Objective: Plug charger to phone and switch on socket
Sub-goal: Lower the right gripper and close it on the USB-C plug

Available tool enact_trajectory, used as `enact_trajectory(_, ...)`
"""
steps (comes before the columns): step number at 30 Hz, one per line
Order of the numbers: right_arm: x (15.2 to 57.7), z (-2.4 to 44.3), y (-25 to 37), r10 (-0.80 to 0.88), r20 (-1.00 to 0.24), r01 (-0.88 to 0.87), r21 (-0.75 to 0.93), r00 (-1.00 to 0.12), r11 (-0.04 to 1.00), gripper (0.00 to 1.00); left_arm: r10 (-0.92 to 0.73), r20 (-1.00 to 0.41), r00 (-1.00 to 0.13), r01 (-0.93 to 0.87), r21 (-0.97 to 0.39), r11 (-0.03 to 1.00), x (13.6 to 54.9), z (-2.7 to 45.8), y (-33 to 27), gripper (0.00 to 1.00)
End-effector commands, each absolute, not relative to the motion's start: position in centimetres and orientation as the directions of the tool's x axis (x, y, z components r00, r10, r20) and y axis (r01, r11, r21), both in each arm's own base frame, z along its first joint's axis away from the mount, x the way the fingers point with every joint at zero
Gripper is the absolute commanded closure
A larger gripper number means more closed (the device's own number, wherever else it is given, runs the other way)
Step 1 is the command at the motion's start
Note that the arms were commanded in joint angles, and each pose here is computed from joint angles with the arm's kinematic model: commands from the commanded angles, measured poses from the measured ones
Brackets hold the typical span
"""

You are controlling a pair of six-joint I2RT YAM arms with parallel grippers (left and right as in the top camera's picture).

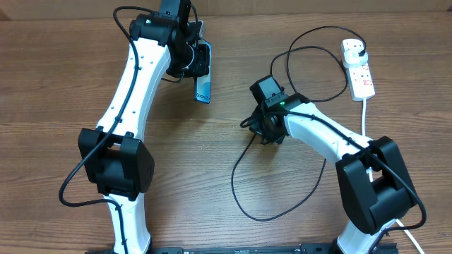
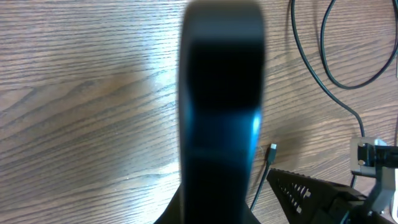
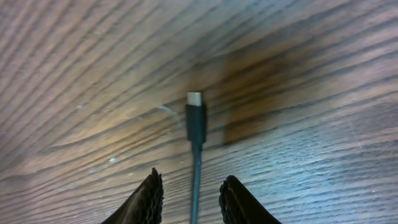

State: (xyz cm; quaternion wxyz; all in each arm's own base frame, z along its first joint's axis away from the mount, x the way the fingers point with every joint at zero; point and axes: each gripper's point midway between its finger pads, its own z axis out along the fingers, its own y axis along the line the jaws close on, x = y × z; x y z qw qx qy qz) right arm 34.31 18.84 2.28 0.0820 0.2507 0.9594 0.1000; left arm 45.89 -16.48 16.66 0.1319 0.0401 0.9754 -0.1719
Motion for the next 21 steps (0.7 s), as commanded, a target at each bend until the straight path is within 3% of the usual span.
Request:
enact_trajectory(1, 34.2, 1.4, 18.4, 0.51, -0.126, 0.478, 0.219, -0.851, 0.851, 0.69, 0.033, -0.279, -0.96, 0.127, -0.327, 0.936, 46.0, 16.9, -16.4, 0.96)
enact_trajectory(21, 34.9, -1.0, 18.4, 0.502, -0.137, 0.471, 0.207, -0.854, 0.858, 0.69, 0.033, -0.28, -0.96, 0.129, -0.333, 0.934, 46.0, 17.0, -16.5, 0.96)
